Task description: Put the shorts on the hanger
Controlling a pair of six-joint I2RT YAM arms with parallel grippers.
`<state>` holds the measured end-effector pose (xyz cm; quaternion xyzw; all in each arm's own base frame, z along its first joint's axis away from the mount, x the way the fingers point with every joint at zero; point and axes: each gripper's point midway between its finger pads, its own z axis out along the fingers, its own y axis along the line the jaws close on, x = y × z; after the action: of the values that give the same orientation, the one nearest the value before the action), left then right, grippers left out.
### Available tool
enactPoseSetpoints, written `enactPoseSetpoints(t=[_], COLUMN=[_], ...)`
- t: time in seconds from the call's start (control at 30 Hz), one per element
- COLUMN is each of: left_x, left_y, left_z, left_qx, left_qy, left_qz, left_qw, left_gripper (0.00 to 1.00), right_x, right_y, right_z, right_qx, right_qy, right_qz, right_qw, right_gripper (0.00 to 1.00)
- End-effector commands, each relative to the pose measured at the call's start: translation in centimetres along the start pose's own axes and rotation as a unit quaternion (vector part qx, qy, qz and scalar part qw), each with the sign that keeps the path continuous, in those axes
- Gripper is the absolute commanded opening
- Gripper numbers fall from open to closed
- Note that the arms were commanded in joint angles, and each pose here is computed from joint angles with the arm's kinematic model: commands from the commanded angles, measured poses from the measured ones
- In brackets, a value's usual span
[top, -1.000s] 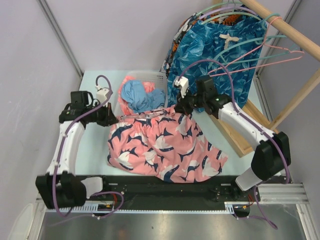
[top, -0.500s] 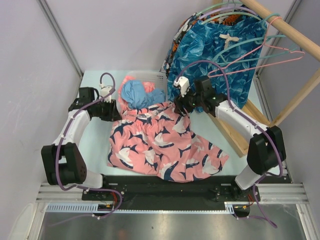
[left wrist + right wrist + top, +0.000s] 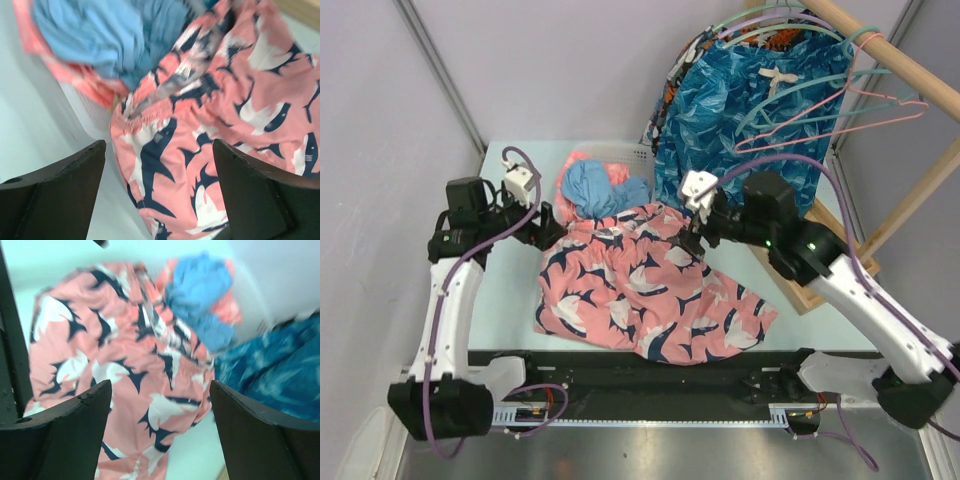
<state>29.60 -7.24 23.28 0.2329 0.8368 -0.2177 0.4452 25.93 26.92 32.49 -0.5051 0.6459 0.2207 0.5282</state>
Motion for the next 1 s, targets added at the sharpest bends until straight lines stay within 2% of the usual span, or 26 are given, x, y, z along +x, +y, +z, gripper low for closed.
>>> enactPoseSetpoints(t=[0.0,0.13,0.2,0.27,0.3,0.37,0.4,0.47,0.53,0.63,0.8,0.87,0.97], left_x=[-6.4,-9.7,-11.0,-11.7,-12.2,-12.9,-13.0,-13.6,-13.8,-14.2,-14.3,-14.3,-14.2], left_y=[-4.1,-7.8,-9.4,-10.8,-11.1,-12.0,-12.2,-12.9,-13.0,-13.3,-13.2,-13.2,-12.9], left_z=[-2.4,-2.9,-2.6,-2.2,-2.1,-1.8,-1.5,-1.5,-1.1,-0.6,-0.2,-0.1,0.0], left_qx=[0.039,0.06,0.077,0.097,0.101,0.114,0.119,0.127,0.128,0.133,0.13,0.128,0.121], left_qy=[-0.098,-0.146,-0.165,-0.171,-0.175,-0.177,-0.174,-0.179,-0.177,-0.175,-0.171,-0.17,-0.167], left_qz=[0.11,0.155,0.168,0.165,0.166,0.166,0.165,0.172,0.177,0.184,0.184,0.184,0.185], left_qw=[0.988,0.975,0.969,0.967,0.965,0.963,0.963,0.96,0.96,0.958,0.959,0.96,0.961], left_gripper=[0.93,0.95,0.95,0.95,0.95,0.95,0.95,0.95,0.95,0.95,0.95,0.95,0.95], right_x=[-5.3,-8.3,-7.6,-7.9,-7.1,-6.9,-5.9,-5.2,-3.9,-3.4,-4.7,-4.4,-4.7], right_y=[0.4,-3.8,-8.3,-10.4,-12.7,-14.6,-16.1,-17.3,-18.8,-19.7,-21.1,-21.9,-22.6], right_z=[-4.6,-9.0,-11.9,-14.0,-16.3,-19.4,-21.5,-23.4,-25.0,-25.4,-24.7,-24.2,-23.3], right_qx=[0.061,0.153,0.244,0.289,0.339,0.388,0.426,0.455,0.479,0.479,0.453,0.448,0.44], right_qy=[-0.069,-0.12,-0.126,-0.156,-0.165,-0.198,-0.222,-0.249,-0.278,-0.31,-0.346,-0.351,-0.356], right_qz=[-0.066,-0.027,0.043,0.1,0.135,0.185,0.248,0.303,0.369,0.418,0.413,0.423,0.419], right_qw=[0.993,0.98,0.961,0.939,0.916,0.881,0.841,0.799,0.746,0.707,0.711,0.705,0.71], right_gripper=[0.84,0.84,0.82,0.82,0.81,0.81,0.81,0.79,0.72,0.62,0.58,0.57,0.56])
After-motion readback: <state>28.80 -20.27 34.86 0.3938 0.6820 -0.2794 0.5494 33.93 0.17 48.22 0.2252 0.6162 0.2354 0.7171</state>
